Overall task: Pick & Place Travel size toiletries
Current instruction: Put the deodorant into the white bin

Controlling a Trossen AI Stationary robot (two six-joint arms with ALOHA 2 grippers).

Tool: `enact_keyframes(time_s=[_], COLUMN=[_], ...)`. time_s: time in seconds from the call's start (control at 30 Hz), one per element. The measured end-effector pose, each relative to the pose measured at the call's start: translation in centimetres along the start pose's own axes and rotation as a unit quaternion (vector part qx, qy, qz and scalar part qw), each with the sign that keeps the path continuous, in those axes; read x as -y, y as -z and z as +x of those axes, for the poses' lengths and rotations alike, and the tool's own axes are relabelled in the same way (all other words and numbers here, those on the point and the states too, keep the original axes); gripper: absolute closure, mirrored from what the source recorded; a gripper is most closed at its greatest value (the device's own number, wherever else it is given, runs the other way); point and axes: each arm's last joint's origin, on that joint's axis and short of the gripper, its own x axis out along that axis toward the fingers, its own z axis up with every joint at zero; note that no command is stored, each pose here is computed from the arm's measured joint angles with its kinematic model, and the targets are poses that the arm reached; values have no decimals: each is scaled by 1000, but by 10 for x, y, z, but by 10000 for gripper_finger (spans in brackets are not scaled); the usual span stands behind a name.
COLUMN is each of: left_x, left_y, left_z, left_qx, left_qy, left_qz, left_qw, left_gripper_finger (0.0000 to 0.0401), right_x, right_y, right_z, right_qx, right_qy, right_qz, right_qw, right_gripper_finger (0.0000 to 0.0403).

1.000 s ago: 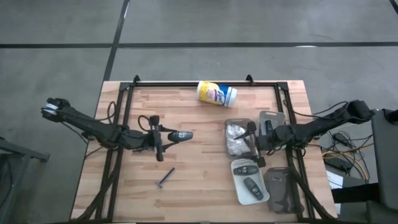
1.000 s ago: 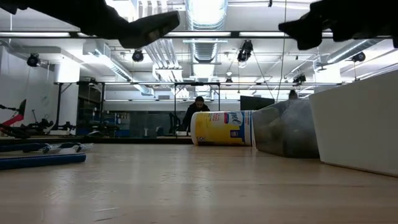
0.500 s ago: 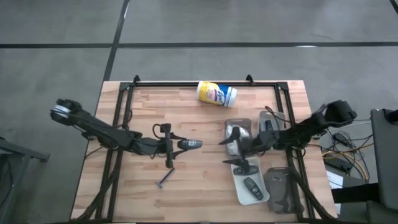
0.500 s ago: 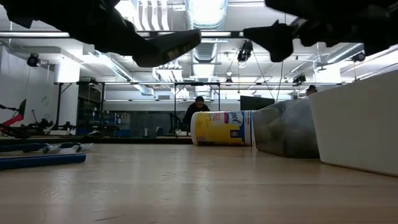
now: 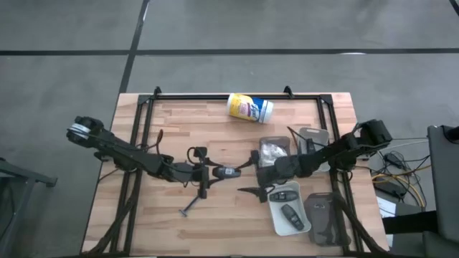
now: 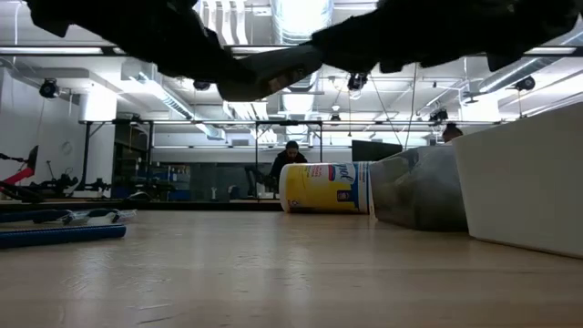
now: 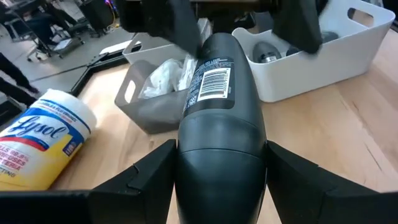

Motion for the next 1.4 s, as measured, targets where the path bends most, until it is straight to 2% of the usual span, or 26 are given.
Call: enact_keyframes(time_s=[0.13,0.3,0.57,0.87,1.13,1.4], left_x=[1,-2,-9,-7,-7,-7], left_y=[-11,-22,-16,-13,-14,-13], left_z=[2,1,5,9,10,10], left_qx=[16,34,17,11,16,14], left_qy=[31,70,60,64,63,62], left_qz=[-34,-57,-96,-110,-132,-140], left_qw=[999,995,993,992,989,988], left_gripper_finger=[178,178,178,178,178,178], right_x=[3,4,4,6,5,4], right_y=[-4,-6,-6,-6,-3,0], right_z=[13,18,18,18,18,18], right_qx=[-21,-23,-22,-22,-37,-49], right_qy=[41,42,44,45,41,36], right_qz=[-29,-39,-20,-8,-18,-23], right_qw=[999,998,999,999,998,998], right_gripper_finger=[39,39,39,39,40,96])
